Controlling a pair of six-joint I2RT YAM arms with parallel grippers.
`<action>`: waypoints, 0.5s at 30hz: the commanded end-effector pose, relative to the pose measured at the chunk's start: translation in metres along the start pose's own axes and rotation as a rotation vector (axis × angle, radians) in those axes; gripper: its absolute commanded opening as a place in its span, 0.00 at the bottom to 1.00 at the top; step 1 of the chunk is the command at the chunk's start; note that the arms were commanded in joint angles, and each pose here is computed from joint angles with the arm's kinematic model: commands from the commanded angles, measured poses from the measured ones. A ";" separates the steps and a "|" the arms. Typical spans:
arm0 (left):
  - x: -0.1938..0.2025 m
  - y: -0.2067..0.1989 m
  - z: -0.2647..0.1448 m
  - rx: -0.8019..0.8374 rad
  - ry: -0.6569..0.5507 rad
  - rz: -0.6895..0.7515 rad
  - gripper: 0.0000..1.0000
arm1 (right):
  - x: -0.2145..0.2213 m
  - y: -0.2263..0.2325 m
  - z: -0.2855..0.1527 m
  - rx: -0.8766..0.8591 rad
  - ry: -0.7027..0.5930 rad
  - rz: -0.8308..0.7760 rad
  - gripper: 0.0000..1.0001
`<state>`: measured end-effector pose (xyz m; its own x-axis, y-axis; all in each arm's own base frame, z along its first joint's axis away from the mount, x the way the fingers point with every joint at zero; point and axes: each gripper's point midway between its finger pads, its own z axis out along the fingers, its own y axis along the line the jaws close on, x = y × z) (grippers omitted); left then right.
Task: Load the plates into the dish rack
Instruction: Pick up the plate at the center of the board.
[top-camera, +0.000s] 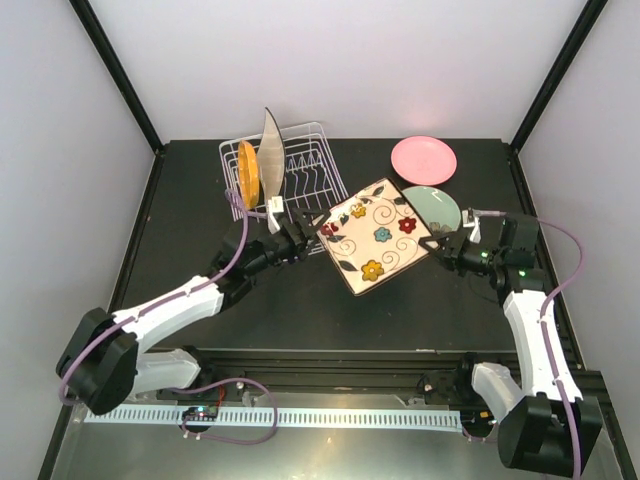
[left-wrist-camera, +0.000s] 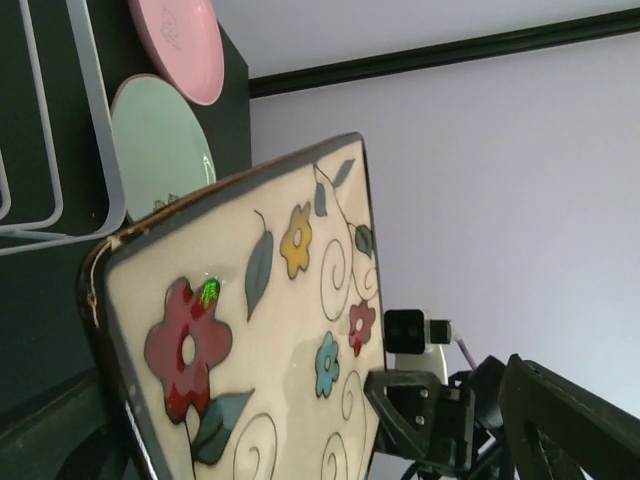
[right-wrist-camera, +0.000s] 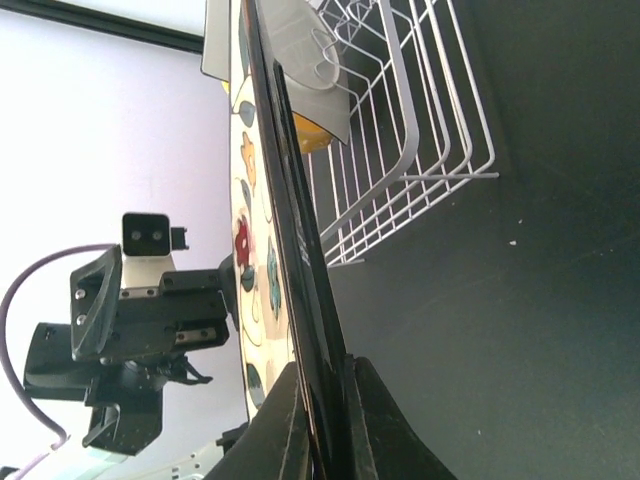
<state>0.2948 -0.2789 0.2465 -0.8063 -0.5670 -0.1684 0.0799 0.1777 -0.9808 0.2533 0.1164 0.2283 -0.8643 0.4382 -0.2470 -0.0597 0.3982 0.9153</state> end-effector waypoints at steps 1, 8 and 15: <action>-0.013 -0.034 -0.020 0.055 -0.029 0.073 0.99 | -0.038 0.037 -0.006 -0.056 -0.105 -0.087 0.01; -0.033 -0.003 -0.060 -0.060 -0.144 0.076 0.99 | -0.064 0.051 0.008 -0.072 -0.124 -0.088 0.01; -0.052 0.001 -0.107 -0.146 -0.256 0.119 0.99 | -0.076 0.081 0.038 -0.114 -0.140 -0.123 0.01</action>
<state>0.2783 -0.1905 0.2734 -0.6657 -0.6951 -0.2713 0.1151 0.2636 -0.9577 0.3173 0.1220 0.2262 -0.8221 0.5308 -0.2059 0.0526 0.4310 0.9008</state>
